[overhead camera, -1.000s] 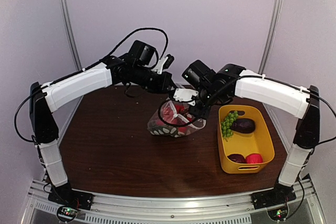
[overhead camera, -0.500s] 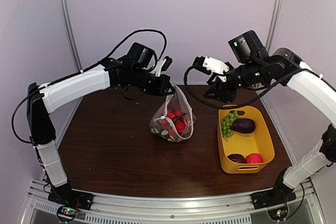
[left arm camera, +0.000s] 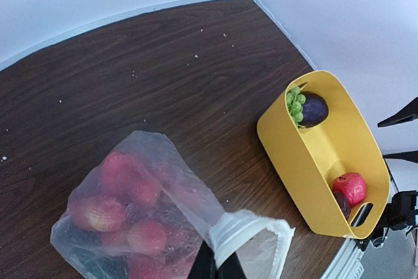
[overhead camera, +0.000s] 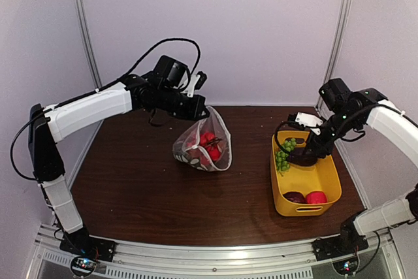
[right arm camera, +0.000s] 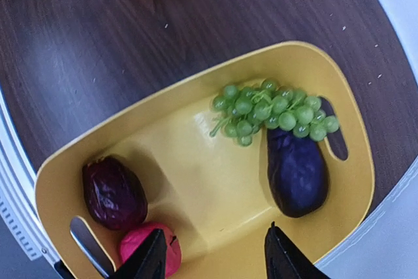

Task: Place the food in the zip-top bag and seal the zipper
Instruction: Pick up the fake fruit from the bin.

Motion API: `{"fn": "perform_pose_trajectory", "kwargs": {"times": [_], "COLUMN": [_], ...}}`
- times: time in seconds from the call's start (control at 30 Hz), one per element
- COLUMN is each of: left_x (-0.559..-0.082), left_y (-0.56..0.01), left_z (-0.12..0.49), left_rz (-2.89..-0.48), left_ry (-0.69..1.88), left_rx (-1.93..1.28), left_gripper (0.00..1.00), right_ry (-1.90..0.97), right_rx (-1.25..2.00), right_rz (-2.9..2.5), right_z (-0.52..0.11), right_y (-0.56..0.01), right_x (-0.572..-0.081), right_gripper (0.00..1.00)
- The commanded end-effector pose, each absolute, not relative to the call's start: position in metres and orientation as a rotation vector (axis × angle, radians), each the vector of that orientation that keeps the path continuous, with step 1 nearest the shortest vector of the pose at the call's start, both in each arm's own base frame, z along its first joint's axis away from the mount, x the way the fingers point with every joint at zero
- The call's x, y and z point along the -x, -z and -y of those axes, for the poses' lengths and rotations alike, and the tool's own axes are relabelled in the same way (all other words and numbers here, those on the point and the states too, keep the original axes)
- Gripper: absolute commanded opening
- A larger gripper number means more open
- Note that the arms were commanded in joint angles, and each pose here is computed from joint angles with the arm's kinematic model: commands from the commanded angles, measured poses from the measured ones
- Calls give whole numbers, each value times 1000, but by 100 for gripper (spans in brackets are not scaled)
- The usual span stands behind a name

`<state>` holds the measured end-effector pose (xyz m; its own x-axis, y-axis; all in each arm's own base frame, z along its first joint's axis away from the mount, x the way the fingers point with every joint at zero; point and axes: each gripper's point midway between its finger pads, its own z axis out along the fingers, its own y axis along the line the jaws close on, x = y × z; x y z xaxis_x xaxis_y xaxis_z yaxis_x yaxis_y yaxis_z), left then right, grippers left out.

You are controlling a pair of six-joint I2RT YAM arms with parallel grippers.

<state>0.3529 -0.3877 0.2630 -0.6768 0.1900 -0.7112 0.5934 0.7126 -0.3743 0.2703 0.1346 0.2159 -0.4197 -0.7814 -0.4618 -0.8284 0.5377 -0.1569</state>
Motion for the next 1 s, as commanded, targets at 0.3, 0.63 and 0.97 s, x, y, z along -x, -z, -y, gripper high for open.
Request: {"fn": "perform_pose_trajectory", "kwargs": {"times": [0.3,0.63,0.97], "left_x": [-358,-356,-355], "left_y": [-269,-257,-255], "left_z": [395,389,390], "left_rz": [-2201,-2237,-2239], "left_ry": [851,812,818], "left_rx": [-580,-581,-582], "left_gripper": [0,0,0], "right_ry": [-357,-529,-609], "right_rx": [1598,1717,1789], "right_rz": [-2295,-2280,-2309], "right_z": [-127,-139,-149], "right_y": [-129,-94,-70], "right_x": [-196,-183,-175], "right_gripper": [86,77,80]}}
